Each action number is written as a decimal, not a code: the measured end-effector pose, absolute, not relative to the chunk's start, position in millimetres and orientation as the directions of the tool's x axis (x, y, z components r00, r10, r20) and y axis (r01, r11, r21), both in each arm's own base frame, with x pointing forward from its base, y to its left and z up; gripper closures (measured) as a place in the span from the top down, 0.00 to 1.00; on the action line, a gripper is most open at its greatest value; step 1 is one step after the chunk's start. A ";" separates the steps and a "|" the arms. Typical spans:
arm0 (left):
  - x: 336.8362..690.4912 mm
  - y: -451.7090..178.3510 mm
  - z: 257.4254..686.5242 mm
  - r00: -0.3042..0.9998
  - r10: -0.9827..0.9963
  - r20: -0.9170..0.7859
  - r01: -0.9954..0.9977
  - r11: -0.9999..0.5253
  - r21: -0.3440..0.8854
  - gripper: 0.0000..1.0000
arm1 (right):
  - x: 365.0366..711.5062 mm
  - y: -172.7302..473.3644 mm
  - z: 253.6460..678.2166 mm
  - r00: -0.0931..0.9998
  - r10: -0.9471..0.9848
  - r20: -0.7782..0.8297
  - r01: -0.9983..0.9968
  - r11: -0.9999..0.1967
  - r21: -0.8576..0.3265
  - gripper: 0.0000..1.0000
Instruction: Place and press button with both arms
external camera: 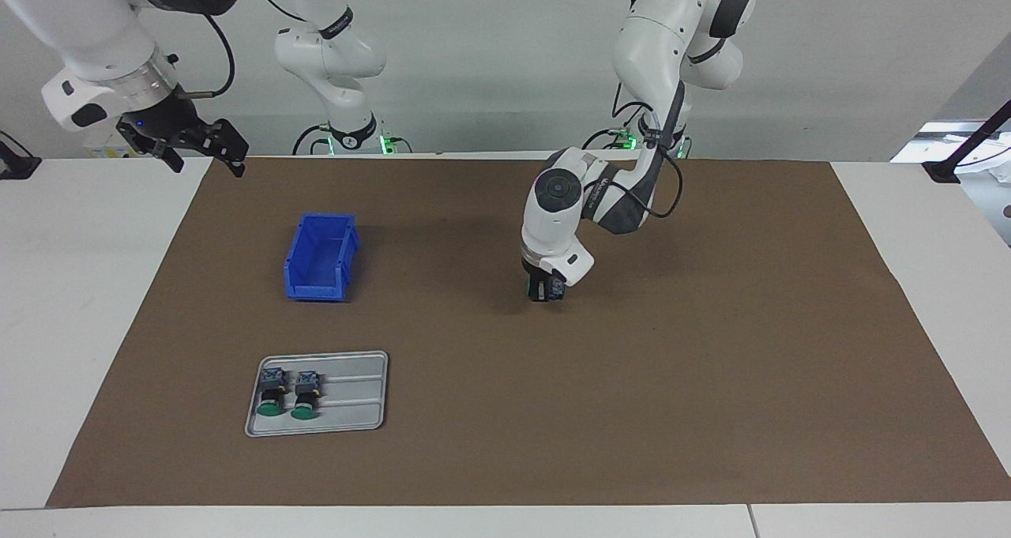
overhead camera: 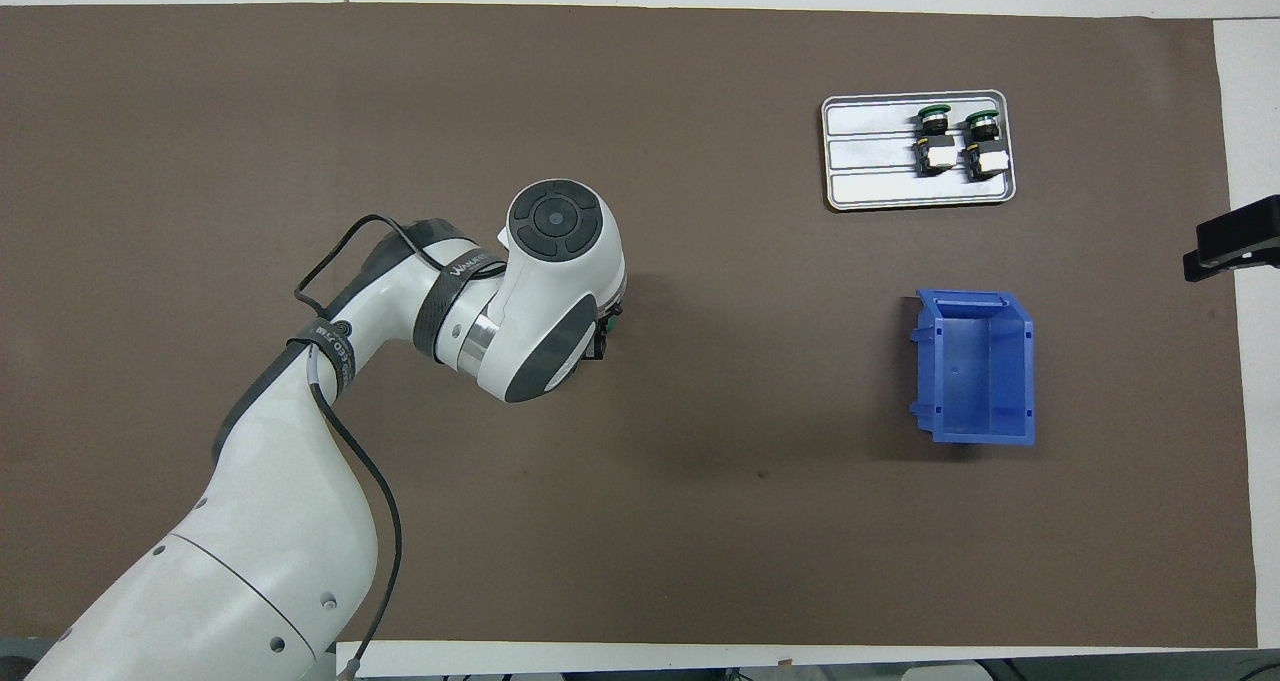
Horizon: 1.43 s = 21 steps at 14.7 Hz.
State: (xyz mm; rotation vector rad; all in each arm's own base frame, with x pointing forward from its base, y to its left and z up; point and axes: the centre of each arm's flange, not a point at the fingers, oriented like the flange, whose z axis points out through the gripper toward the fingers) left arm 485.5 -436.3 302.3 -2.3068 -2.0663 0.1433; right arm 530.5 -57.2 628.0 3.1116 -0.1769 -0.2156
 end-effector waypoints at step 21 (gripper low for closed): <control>526.9 -398.6 398.4 0.070 0.961 -0.268 0.997 -0.058 0.049 0.33 | 530.5 -57.2 627.9 0.984 -0.114 -0.137 -0.112 -0.993 0.025 1.00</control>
